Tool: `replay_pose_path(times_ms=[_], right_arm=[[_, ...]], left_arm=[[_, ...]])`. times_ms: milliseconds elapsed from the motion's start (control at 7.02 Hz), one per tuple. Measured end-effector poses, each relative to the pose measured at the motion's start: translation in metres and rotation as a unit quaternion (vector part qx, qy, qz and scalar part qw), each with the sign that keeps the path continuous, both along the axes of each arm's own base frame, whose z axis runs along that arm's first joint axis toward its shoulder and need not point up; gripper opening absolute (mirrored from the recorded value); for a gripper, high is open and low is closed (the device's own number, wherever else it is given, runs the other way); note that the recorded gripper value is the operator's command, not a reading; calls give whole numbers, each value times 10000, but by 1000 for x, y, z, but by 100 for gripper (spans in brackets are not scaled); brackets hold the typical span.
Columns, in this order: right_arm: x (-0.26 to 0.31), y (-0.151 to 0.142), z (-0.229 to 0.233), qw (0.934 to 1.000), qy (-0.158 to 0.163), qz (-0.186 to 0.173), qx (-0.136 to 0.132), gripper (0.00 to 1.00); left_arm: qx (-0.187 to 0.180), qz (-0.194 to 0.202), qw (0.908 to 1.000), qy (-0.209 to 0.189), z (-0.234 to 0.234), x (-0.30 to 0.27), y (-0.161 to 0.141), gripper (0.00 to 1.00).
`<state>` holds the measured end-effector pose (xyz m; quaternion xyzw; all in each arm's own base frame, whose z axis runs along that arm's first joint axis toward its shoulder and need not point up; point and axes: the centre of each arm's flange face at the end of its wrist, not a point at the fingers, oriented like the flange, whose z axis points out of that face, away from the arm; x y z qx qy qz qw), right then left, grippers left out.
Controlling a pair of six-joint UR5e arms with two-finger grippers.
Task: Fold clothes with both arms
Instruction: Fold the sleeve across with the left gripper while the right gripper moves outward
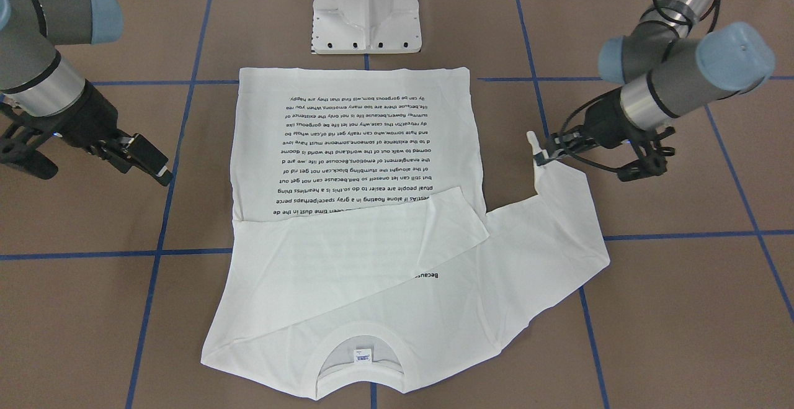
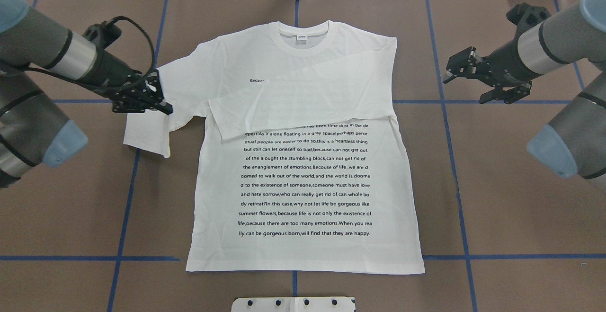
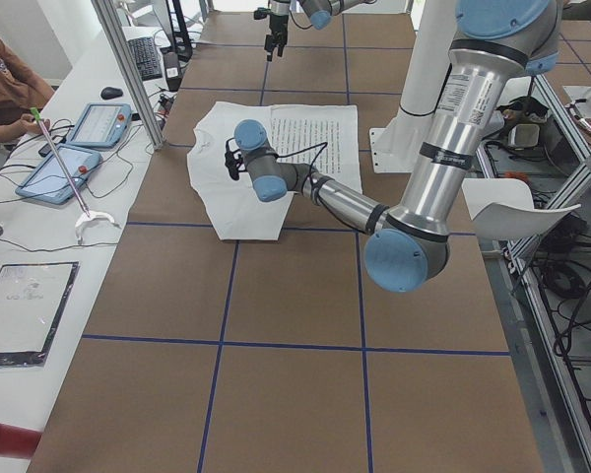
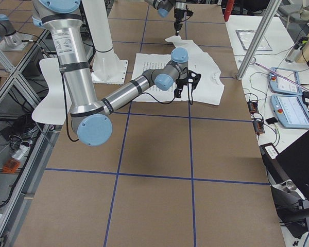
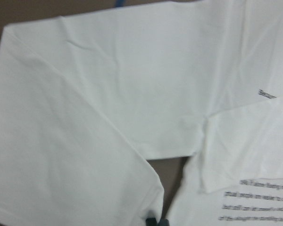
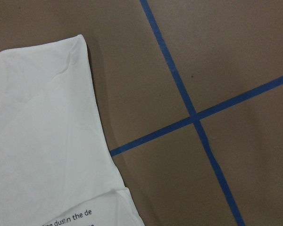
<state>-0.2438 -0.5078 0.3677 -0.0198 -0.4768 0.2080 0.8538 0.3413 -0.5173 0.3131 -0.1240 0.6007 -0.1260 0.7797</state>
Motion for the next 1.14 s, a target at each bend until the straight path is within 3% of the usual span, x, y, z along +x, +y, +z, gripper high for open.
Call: replay_pose_path(times_ms=[285,570,855,1140], right_arm=[[34,3,31,9996,107,-204,177,99],[46,5,40,9994,137,-220,214,99],[53,10,53,9993,203,-228,196,99],[68,12,67,9988,303,-251,278,99]], left_arm=[[-491,-260,9978,366,-112,72,-3,0],[-694,-611,9944,520,-195,141,-22,0],[-728,-892,9920,514,-250,217,-11,0],[-700,-1073,9908,435,-264,277,15,0]])
